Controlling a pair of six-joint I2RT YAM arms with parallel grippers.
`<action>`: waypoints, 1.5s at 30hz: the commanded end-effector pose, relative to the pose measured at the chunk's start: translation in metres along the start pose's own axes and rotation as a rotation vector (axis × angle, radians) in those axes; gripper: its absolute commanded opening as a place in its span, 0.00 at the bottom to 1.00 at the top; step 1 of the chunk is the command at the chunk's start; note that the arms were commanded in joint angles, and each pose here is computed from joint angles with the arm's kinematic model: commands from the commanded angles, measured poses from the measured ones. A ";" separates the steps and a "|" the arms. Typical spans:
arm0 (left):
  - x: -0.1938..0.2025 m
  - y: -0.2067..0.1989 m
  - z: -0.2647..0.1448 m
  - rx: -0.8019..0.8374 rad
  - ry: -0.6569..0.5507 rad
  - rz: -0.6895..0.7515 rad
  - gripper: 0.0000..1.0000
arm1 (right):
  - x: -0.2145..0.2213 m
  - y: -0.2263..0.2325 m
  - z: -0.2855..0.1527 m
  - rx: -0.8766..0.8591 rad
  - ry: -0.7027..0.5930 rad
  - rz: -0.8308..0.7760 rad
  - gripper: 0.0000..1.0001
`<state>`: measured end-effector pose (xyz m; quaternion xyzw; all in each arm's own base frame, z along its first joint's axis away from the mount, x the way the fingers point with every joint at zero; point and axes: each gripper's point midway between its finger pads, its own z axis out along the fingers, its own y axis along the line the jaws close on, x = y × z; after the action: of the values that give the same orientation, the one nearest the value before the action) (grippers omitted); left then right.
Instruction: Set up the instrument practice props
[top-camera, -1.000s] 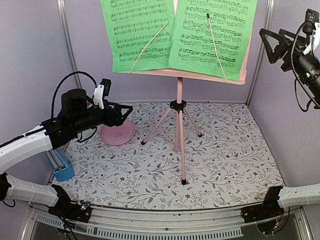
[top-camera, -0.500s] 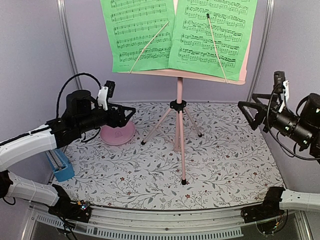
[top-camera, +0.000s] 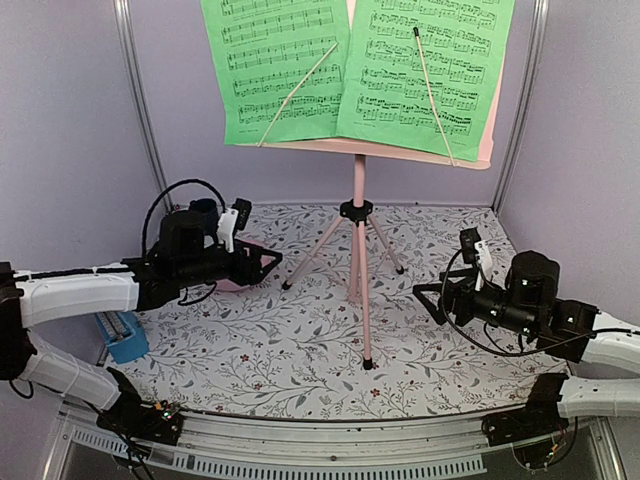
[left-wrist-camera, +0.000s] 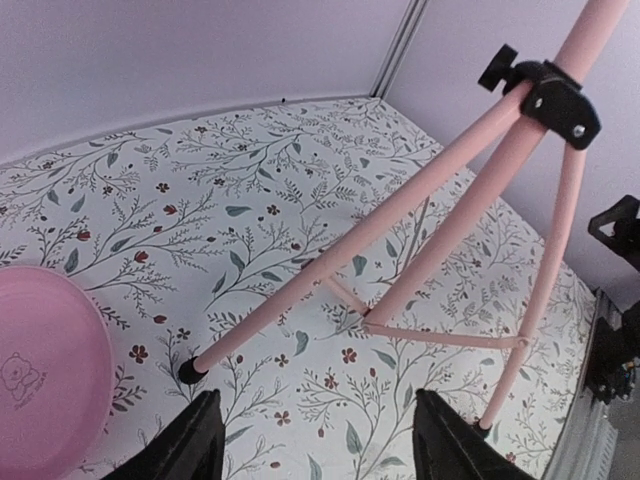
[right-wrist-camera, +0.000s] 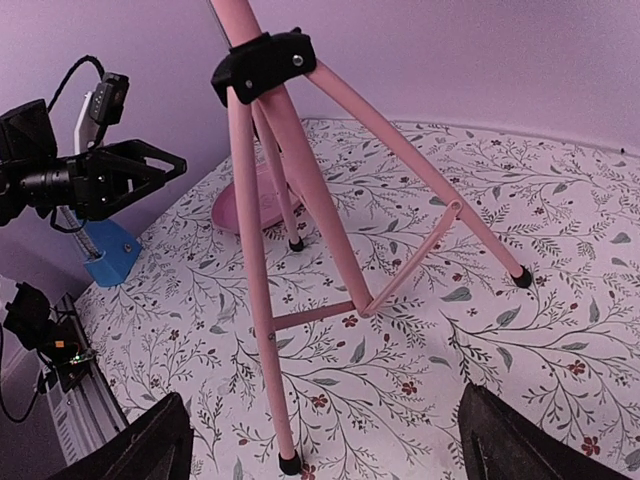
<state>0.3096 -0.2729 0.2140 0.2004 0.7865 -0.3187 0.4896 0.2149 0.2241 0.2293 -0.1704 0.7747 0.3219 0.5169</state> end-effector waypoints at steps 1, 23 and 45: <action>0.021 0.005 0.013 0.035 0.010 -0.025 0.64 | 0.002 0.005 0.022 -0.043 -0.045 0.061 0.93; 0.076 0.049 0.076 -0.106 0.146 0.128 0.54 | 0.094 0.016 0.095 -0.082 0.171 0.113 0.89; 0.059 0.051 0.136 -0.059 0.150 0.391 0.24 | 0.117 0.006 0.127 0.056 0.216 0.136 0.63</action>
<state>0.3890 -0.3293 0.0960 0.3619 0.7811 -0.1907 0.4718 0.2374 0.3240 0.0892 -0.1650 0.8397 0.3350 0.3944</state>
